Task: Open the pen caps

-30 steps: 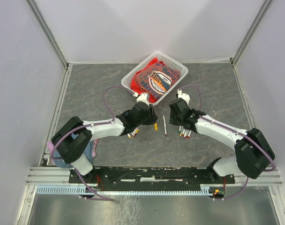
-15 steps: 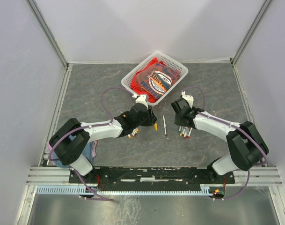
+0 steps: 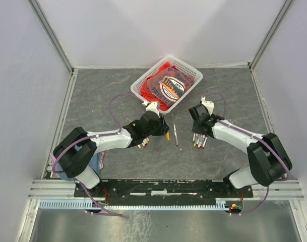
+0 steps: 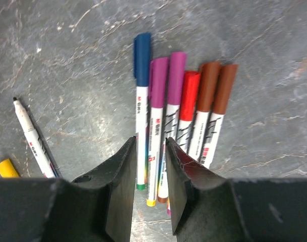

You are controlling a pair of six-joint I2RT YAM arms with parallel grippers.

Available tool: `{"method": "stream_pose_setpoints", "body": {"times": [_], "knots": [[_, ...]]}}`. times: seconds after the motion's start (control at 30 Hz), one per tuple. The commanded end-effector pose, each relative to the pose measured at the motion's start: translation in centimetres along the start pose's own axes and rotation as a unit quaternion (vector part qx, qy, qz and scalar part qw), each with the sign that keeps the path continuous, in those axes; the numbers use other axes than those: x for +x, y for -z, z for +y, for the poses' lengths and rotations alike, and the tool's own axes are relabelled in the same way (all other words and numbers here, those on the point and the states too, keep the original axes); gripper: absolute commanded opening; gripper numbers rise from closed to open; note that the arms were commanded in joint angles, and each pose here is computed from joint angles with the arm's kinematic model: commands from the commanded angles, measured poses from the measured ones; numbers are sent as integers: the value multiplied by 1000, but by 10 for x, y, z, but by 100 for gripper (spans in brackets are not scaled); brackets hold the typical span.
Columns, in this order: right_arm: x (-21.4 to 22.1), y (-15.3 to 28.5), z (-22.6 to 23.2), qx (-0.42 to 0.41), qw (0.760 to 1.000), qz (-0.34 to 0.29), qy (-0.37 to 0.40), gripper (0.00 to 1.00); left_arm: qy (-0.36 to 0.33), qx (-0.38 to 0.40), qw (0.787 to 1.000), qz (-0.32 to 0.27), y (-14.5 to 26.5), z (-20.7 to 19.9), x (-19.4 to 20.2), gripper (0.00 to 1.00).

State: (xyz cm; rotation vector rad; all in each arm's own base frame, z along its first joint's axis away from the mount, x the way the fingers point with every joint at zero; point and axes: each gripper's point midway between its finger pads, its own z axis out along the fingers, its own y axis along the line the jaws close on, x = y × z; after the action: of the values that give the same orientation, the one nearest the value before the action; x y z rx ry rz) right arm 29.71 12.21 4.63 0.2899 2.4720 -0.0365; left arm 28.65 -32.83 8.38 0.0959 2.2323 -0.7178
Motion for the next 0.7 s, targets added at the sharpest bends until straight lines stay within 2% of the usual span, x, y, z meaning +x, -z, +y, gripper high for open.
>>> {"method": "stream_pose_setpoints", "body": {"times": [0.0,0.67], "knots": [[-14,8,-20,24,999,-21,-21,36,-11,31,999,-27,6,-16,-16,44],[3,9,-66,65,997,8,-46,36,-9,44,999,-30,9,-23,-21,44]]}}
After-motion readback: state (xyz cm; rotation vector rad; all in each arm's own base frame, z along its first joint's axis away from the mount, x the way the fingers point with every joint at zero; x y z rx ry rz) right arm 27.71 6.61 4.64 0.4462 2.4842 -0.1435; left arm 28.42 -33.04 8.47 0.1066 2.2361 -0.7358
